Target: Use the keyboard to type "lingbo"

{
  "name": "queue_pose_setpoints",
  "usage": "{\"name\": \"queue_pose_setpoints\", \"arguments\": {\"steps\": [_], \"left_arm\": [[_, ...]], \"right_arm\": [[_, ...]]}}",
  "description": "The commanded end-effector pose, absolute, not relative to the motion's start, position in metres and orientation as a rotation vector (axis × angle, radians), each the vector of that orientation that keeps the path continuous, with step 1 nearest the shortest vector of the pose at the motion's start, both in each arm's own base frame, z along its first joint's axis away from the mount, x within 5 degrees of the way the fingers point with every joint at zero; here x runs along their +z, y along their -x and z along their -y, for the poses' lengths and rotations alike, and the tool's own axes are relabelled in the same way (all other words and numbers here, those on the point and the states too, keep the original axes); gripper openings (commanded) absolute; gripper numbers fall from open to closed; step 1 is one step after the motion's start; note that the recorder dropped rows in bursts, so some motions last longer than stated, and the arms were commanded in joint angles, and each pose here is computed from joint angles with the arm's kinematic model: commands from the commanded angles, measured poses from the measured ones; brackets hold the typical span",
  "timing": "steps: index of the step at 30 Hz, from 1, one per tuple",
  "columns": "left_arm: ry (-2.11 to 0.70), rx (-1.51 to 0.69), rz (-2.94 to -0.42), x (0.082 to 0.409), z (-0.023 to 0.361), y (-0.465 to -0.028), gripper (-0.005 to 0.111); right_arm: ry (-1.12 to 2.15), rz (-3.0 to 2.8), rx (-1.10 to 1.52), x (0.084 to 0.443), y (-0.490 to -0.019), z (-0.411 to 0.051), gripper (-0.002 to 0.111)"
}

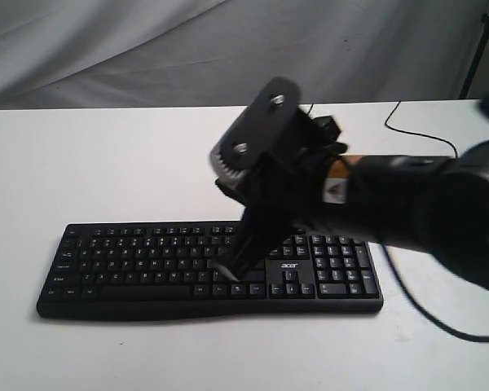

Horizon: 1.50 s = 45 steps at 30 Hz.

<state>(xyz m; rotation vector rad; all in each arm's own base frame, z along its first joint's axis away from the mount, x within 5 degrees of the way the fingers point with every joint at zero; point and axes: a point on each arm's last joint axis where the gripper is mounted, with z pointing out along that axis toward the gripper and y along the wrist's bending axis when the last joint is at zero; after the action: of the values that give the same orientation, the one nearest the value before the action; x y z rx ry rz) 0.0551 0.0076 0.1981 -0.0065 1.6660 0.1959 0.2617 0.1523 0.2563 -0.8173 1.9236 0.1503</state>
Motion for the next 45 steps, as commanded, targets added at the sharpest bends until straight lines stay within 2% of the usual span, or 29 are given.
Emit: {"name": "queue_pose_setpoints", "arguments": {"steps": [1,5,10,18,24,36,45], "left_arm": [[0.006,0.19,-1.67,0.197,-0.007,-0.056,0.001],[0.006,0.19,-1.67,0.197,-0.007,-0.056,0.001],[0.006,0.19,-1.67,0.197,-0.007,-0.056,0.001],[0.006,0.19,-1.67,0.197,-0.007,-0.056,0.001],[0.006,0.19,-1.67,0.197,-0.007,-0.056,0.001],[0.006,0.19,-1.67,0.197,-0.007,-0.056,0.001],[0.006,0.19,-1.67,0.197,-0.007,-0.056,0.001]], "right_arm": [[0.756,-1.842,0.186,0.285,-0.213,-0.125,0.0],[0.711,-1.733,0.198,0.296,-0.164,-0.096,0.0],[0.695,-1.69,0.203,0.274,-0.123,-0.073,0.0],[0.697,-1.693,0.204,0.271,-0.12,-0.071,0.0],[0.618,-1.69,0.15,0.28,-0.099,-0.048,0.0],[0.305,-1.693,-0.26,0.285,-0.056,-0.001,0.0],[0.262,-1.69,-0.301,0.284,-0.045,0.0,0.0]]}}
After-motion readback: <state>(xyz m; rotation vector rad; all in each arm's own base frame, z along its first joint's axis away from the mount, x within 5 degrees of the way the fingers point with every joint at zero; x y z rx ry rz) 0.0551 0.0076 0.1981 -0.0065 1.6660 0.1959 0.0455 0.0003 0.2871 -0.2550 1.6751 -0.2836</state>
